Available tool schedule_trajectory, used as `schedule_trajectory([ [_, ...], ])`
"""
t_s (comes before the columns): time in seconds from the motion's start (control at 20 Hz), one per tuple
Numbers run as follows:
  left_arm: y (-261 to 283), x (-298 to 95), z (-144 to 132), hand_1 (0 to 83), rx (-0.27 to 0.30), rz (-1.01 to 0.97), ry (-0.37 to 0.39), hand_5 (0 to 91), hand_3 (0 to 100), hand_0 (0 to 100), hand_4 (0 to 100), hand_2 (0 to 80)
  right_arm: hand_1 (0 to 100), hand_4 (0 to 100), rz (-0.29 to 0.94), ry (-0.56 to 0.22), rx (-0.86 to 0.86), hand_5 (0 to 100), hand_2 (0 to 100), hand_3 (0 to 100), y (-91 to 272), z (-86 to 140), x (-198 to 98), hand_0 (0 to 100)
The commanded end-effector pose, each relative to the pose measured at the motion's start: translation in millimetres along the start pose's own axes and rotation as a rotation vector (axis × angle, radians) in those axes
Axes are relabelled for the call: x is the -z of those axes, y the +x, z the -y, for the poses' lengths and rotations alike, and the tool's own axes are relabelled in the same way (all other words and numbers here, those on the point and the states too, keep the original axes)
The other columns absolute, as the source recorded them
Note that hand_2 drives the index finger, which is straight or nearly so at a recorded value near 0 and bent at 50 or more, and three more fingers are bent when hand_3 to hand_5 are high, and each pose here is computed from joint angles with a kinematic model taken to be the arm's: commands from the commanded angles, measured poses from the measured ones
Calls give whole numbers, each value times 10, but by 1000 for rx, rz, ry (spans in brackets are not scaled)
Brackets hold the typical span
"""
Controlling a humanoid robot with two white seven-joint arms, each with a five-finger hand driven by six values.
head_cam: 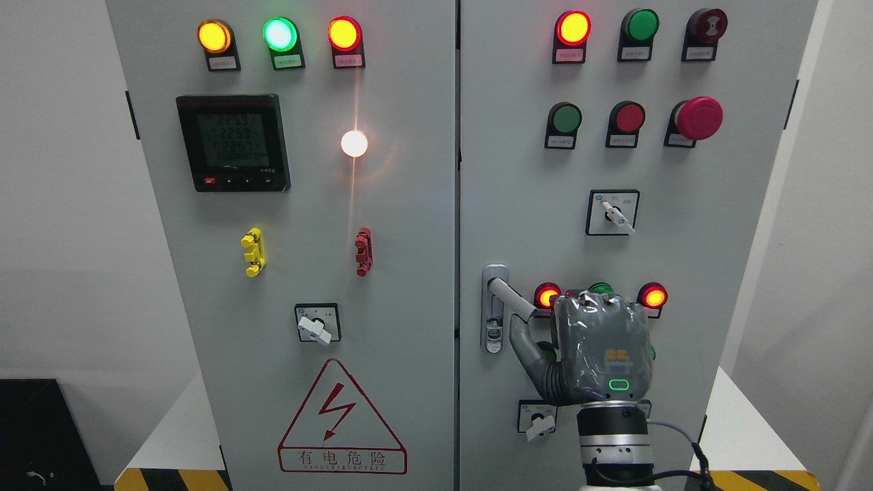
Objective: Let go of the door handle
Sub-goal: 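Rotate the door handle lever with the right hand to horizontal, then hold the turned handle horizontal with the right hand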
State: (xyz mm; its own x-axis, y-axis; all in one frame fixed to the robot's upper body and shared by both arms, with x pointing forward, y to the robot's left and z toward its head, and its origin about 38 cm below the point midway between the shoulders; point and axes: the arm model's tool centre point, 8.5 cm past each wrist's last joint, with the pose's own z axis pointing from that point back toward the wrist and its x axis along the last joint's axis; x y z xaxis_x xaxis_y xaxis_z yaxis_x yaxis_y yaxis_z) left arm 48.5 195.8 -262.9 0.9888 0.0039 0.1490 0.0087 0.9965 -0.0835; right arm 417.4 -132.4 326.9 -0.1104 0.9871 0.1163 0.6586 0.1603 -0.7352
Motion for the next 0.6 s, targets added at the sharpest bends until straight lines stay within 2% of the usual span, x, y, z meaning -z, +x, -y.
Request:
schedule_trajectory([
  [0.0,-3,0,0,556,-1,-1,-1,0,0,120,0,0,384,1000,1,-7,1,1000,1000,1000,-2,21,3,468],
  [0.55,2,0,1,556,0,0,-1,0,0,120,0,0,384,1000,0,-12,2,1000,1000,1000,-7,41,6,469],
])
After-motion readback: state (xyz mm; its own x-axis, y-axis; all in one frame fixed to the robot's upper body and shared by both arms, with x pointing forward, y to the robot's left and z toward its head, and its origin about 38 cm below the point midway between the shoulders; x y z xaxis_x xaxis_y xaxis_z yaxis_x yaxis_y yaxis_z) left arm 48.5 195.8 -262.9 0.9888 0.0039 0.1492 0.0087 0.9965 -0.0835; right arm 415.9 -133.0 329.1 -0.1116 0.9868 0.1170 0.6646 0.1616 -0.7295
